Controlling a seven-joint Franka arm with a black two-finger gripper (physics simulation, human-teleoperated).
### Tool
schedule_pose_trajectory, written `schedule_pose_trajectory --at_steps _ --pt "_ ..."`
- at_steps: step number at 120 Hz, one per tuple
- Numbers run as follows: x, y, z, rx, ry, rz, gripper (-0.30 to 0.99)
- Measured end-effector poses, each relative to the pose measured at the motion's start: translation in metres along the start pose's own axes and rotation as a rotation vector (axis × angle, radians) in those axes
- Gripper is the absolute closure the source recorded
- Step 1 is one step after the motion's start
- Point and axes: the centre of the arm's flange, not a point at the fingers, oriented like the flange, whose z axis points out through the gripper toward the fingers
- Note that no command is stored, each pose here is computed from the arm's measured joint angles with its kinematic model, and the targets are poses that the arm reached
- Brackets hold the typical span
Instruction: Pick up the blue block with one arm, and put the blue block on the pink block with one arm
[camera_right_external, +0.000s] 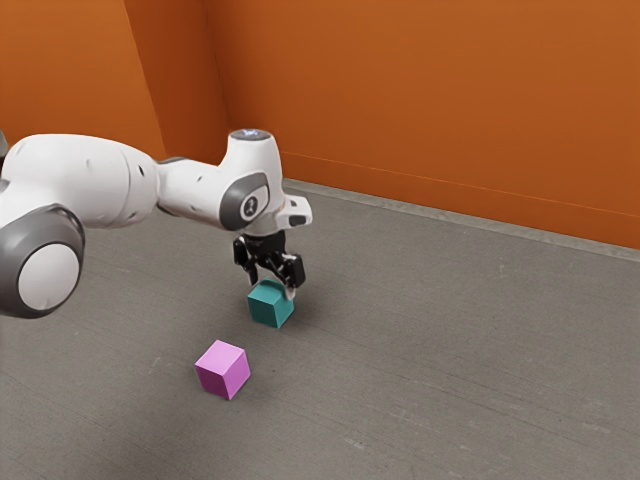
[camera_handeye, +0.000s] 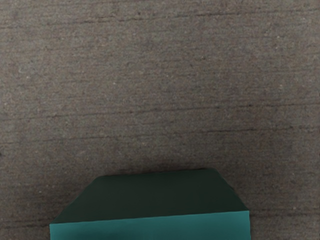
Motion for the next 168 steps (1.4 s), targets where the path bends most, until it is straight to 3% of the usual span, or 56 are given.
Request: schedule_pose_trajectory --at_steps 46,139,168 --pt "-0.017 0.000 0.007 -0.017 -0.006 0.003 0.00" --pt "-0.011 0.001 0.025 -0.018 -0.026 0.021 0.00" --pt "-0.012 0.002 0.026 -0.041 -0.037 0.011 0.16"
